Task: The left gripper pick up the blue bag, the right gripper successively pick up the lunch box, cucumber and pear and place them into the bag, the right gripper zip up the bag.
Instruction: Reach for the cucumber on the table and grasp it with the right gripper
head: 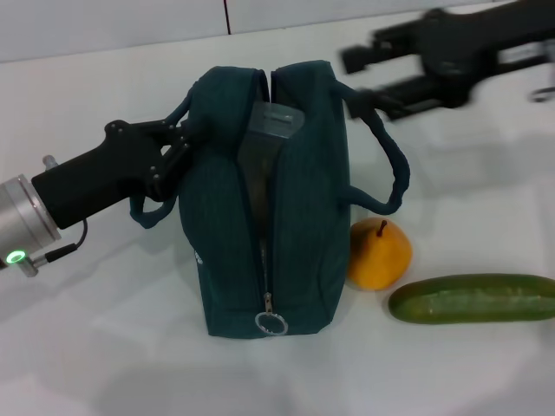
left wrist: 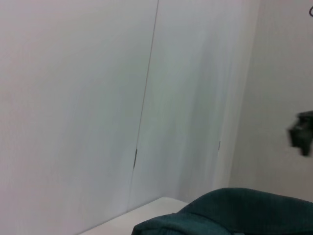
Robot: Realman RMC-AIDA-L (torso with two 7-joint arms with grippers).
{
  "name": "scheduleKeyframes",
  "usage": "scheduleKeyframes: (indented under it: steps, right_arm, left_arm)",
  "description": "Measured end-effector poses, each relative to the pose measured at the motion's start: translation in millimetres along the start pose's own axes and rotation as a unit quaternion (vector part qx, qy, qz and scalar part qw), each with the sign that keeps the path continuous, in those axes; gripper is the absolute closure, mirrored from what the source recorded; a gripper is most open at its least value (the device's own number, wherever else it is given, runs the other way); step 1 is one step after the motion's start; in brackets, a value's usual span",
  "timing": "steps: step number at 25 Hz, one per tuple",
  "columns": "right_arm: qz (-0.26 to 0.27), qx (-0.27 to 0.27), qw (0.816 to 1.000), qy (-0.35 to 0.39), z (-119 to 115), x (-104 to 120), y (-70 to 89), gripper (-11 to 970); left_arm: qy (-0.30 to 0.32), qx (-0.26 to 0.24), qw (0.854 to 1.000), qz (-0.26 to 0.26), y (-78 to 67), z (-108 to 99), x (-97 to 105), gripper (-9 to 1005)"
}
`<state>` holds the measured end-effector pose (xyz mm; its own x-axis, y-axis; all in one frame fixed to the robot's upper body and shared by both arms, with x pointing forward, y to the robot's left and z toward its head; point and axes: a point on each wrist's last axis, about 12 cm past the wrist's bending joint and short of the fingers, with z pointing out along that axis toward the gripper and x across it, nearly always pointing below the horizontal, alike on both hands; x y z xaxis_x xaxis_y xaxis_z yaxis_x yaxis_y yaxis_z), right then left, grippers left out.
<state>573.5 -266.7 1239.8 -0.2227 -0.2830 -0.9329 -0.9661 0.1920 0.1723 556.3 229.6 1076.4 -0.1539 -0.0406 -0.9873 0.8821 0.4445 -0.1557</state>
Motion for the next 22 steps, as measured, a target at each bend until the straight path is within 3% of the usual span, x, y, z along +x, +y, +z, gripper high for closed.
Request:
scheduleKeyframes:
  steps: [3,7,11,16,22]
  right_arm:
    - [-0.002,-0.005,0.997,0.076,-23.4,-6.9,14.1,364]
    - [0.001,0.013,0.983,0.182,-31.8,-4.2,28.3,285]
    - [0.025,0.036,0.960,0.276,-19.9,10.6,36.1,280]
    - [0.064,0.066,0.933,0.349,-7.4,27.5,33.6,275]
    - [0.055,0.055,0.916,0.394,11.3,40.5,33.2,249]
  left_arm:
    - [-0.002,-0.002,1.000,0.000,-0.1,-0.4,0.2,949]
    - [-0.002,-0.005,1.000,-0.001,0.4,-1.7,0.6,949]
    - [0.000,-0.007,1.000,-0.001,1.1,-1.7,0.8,949]
    - [-0.004,-0.010,1.000,-0.001,1.8,-1.4,0.0,949]
    - [-0.004,-0.014,1.000,-0.002,3.1,-3.0,-0.6,949]
